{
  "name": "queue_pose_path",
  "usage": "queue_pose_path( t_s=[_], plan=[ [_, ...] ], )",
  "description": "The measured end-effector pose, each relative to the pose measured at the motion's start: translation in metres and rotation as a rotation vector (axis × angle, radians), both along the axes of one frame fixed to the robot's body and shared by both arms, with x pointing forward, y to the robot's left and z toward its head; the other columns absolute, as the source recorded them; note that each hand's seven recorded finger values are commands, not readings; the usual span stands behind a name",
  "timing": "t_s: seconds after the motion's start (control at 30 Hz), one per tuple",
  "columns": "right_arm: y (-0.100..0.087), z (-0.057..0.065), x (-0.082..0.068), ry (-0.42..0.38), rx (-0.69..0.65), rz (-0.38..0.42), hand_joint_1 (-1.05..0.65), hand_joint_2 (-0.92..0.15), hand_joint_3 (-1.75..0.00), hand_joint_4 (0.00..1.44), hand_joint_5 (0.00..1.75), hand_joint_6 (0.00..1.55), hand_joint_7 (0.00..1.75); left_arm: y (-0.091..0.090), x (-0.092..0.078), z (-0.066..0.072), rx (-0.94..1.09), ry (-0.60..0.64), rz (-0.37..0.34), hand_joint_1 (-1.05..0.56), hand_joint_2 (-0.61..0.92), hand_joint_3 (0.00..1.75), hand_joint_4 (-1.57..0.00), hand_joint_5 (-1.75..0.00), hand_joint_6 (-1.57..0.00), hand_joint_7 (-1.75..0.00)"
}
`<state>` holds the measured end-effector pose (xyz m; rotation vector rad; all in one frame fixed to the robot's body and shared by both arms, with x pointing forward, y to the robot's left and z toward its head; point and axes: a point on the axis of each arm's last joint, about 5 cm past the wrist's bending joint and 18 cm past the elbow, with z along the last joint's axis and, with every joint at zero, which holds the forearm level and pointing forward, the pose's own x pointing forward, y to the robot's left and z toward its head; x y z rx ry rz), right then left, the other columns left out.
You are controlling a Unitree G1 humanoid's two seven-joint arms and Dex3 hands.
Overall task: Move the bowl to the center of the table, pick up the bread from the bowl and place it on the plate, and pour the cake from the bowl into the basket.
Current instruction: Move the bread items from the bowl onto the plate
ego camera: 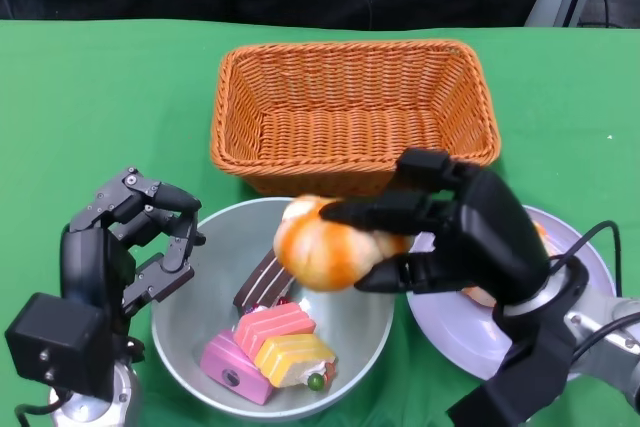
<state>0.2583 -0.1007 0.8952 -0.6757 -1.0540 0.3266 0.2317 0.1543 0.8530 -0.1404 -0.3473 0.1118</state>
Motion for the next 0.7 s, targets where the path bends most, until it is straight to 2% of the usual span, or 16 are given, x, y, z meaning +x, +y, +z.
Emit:
queue_pose_path(
  t_s=[0.13, 0.2, 0.43, 0.6, 0.7],
  plan=[
    [-0.007, -0.002, -0.005, 0.006, 0.032, -0.046, -0.28, -0.92, -0.09, 0.82, 1.25, 0.91, 0.82, 0.001, 0.001, 0.000, -0.008, -0.001, 0.003, -0.02, 0.71, 0.78, -0.79, -1.52, -0.80, -1.30],
    [-0.011, -0.004, -0.010, 0.013, 0.049, -0.071, -0.24, -0.89, -0.08, 0.82, 1.25, 0.91, 0.83, 0.002, 0.001, 0.000, -0.007, 0.001, 0.005, -0.02, 0.68, 0.84, -0.80, -1.49, -0.81, -1.28],
    [-0.041, 0.005, -0.019, -0.013, 0.104, -0.167, -0.22, -0.88, -0.11, 0.82, 1.31, 0.87, 0.96, 0.003, 0.007, 0.002, -0.003, 0.006, 0.006, -0.02, 0.65, 0.87, -0.81, -1.50, -0.81, -1.30],
    [-0.058, -0.004, -0.031, 0.030, 0.107, -0.244, -0.22, -0.86, -0.11, 0.83, 1.29, 0.87, 0.98, 0.003, 0.007, 0.001, 0.003, 0.000, 0.007, -0.02, 0.67, 0.87, -0.81, -1.50, -0.81, -1.29],
    [-0.073, -0.008, -0.037, 0.054, 0.122, -0.318, -0.20, -0.85, -0.11, 0.85, 1.28, 0.87, 0.98, 0.004, 0.007, 0.001, -0.001, 0.000, 0.012, -0.03, 0.66, 0.86, -0.80, -1.49, -0.80, -1.28]
  ],
)
